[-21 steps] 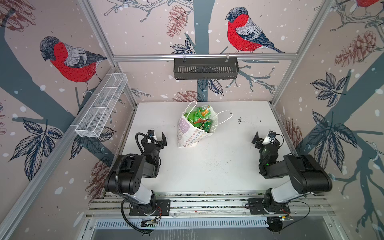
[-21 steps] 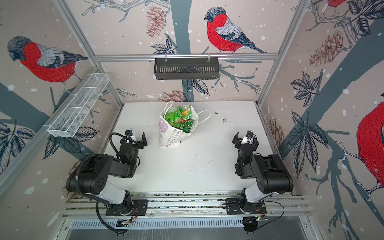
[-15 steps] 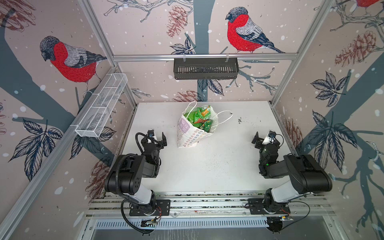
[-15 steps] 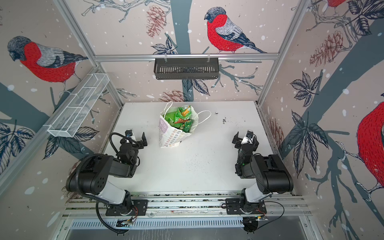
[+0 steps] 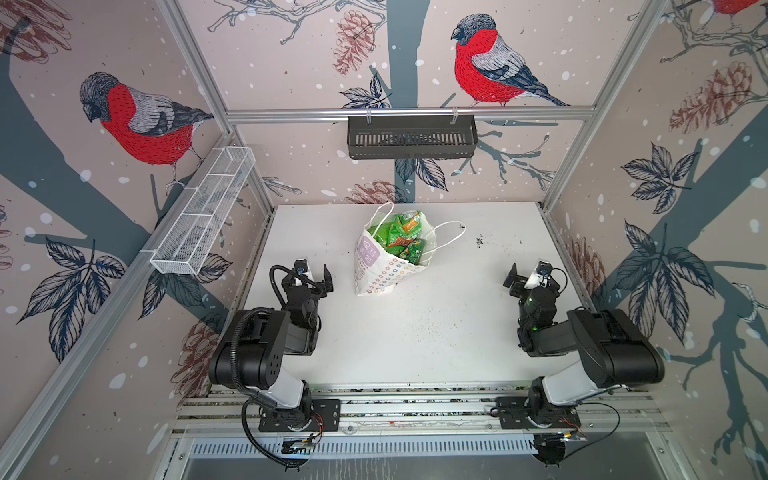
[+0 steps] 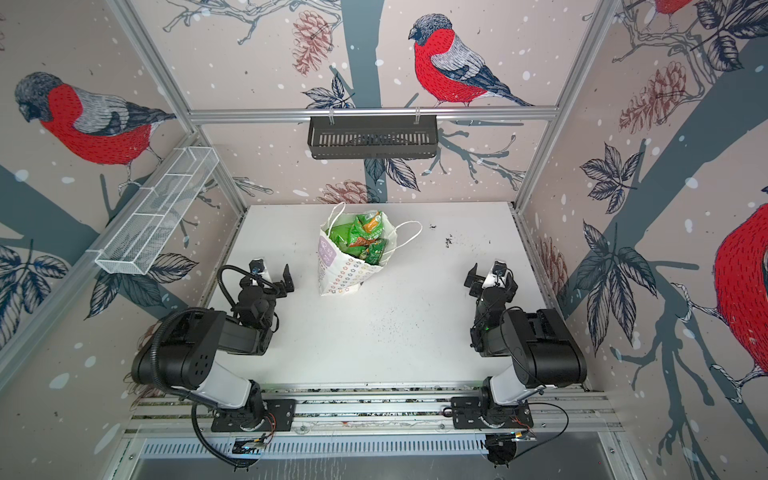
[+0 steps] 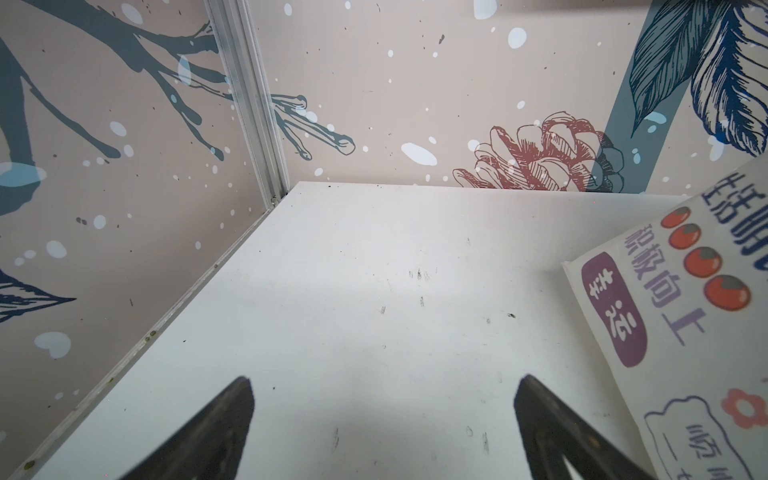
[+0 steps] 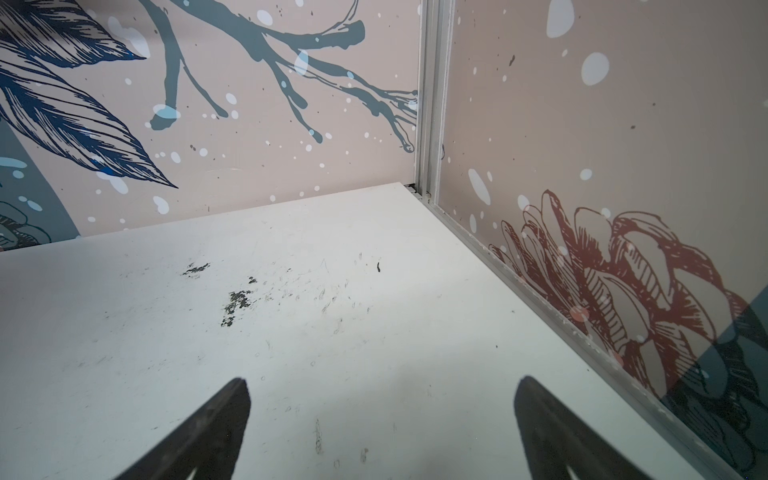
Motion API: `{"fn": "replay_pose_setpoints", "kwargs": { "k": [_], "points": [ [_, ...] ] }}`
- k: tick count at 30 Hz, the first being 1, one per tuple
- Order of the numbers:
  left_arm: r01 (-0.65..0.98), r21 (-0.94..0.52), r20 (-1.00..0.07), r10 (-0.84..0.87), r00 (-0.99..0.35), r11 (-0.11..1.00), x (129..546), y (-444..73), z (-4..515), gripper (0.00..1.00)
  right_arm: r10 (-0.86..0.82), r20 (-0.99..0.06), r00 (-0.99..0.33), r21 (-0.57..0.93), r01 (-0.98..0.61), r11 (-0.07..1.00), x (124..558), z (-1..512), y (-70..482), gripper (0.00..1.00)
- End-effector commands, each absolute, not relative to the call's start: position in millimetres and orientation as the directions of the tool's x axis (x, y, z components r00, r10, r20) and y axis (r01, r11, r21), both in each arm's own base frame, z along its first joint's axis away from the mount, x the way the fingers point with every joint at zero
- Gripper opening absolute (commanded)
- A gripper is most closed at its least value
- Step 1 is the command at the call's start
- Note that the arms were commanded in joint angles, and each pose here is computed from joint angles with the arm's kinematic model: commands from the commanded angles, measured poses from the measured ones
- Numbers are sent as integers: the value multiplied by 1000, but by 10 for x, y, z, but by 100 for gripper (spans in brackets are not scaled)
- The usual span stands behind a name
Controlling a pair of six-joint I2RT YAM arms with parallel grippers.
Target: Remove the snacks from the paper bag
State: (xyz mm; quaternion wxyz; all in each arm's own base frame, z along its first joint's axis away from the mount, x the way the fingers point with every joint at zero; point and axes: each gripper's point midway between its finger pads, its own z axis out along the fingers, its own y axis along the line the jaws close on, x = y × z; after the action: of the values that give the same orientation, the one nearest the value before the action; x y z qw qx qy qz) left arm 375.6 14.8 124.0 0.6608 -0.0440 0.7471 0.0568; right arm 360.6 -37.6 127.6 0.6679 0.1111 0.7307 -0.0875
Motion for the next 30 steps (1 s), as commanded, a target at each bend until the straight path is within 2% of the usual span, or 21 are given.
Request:
{"fn": "replay_pose_setpoints", "kwargs": {
  "k": [1,12,18,21,24,25,30],
  "points": [
    [-143,17,-995,3,-100,990,3773,154,1299,98,45,-997,-61,27,274,961,3615,1336,-368,100],
    [-141,17,-995,3,-100,990,3769,151,1298,98,36,-998,-61,17,283,959,3608,1336,-357,100],
    [-73,35,-997,30,-74,997,3719,35,1343,98,10,-998,-58,-6,264,964,3607,1368,-290,100],
    [-158,37,-998,27,-62,987,3641,121,1472,97,-14,-999,-40,-23,250,968,3582,1475,-239,100],
    [-329,-33,-985,-86,-149,944,3693,307,1570,97,-47,-997,-65,-61,232,971,3587,1569,-144,100],
    [-312,-44,-971,-114,-208,949,3712,249,1551,97,-60,-997,-57,-72,230,971,3570,1618,-112,100],
    [-300,-34,-971,-102,-215,953,3749,-67,1766,98,-68,-995,-76,-82,208,975,3636,1830,134,100]
  ]
}}
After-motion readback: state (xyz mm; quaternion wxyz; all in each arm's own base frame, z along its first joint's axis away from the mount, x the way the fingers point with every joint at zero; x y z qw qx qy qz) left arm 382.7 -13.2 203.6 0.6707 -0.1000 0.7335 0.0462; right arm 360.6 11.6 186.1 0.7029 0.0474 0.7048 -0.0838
